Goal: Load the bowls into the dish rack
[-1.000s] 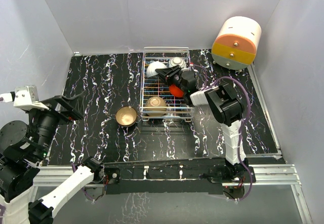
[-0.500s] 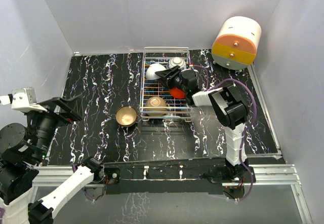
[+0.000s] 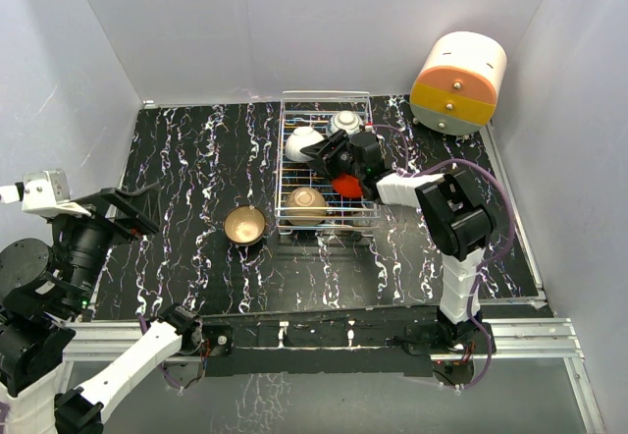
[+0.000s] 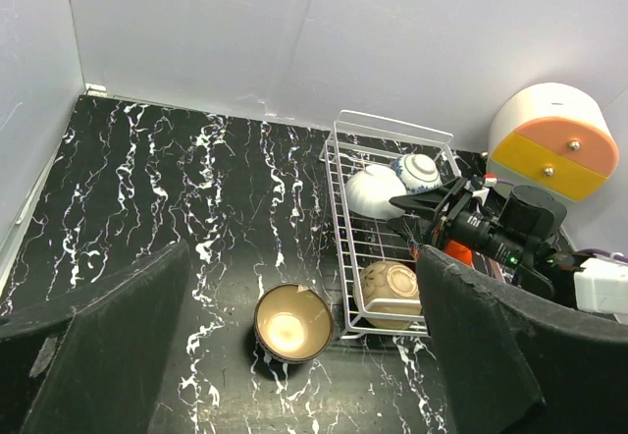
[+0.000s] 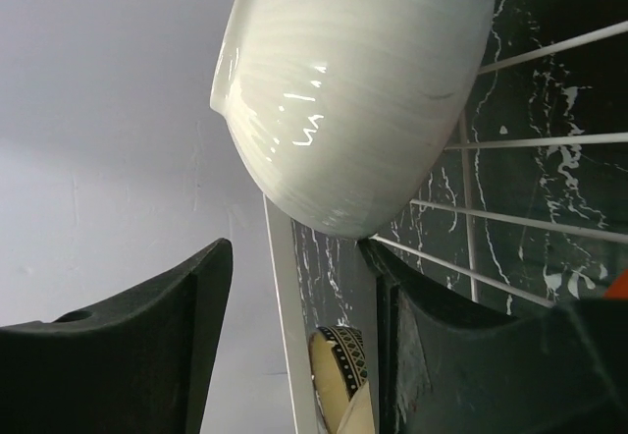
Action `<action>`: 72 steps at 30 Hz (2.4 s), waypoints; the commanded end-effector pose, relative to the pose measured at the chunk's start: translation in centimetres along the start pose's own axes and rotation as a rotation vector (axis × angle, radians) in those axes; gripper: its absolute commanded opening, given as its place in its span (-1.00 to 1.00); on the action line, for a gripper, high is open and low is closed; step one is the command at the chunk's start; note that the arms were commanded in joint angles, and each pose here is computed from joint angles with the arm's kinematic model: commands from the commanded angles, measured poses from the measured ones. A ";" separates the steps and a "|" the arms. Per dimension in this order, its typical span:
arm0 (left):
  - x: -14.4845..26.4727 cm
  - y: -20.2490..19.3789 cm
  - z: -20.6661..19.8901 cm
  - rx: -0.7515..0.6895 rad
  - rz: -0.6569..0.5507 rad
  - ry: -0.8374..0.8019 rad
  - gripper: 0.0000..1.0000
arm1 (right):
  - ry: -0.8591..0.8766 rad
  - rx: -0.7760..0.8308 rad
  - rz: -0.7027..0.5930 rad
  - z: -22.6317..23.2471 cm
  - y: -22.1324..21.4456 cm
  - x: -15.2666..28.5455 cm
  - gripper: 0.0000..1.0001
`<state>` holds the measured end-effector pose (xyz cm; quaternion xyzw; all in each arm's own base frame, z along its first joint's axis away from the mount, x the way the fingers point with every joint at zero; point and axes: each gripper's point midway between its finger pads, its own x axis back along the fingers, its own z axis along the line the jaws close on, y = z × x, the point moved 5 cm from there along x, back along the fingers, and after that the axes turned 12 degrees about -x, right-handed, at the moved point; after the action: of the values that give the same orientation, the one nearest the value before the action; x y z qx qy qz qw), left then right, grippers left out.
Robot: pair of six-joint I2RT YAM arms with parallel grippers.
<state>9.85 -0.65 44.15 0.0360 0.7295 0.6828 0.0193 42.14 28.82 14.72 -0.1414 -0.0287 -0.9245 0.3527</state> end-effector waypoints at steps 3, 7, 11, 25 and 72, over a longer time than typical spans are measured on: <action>0.6 0.8 -0.1 0.021 -0.032 -0.025 0.92 | -0.128 0.048 -0.069 -1.5 1.5 1.3 0.14; 0.9 0.8 0.1 0.022 -0.034 -0.025 0.92 | -0.169 0.102 -0.081 -1.1 1.7 1.2 0.16; 1.3 0.7 0.3 0.023 -0.041 -0.024 0.92 | -0.210 0.157 -0.097 -1.2 1.4 1.0 0.17; 2.2 0.7 1.2 0.011 -0.049 0.005 0.92 | -0.012 0.394 -0.090 4.6 0.2 0.1 0.16; 2.2 -0.3 3.4 -0.055 0.000 0.144 0.93 | -0.099 0.782 -0.156 5.0 2.9 -7.9 0.12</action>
<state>8.16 2.21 43.32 -0.0027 0.7167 0.6969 -0.0248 48.44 32.58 13.38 -0.0906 -0.3885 -0.8461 0.3535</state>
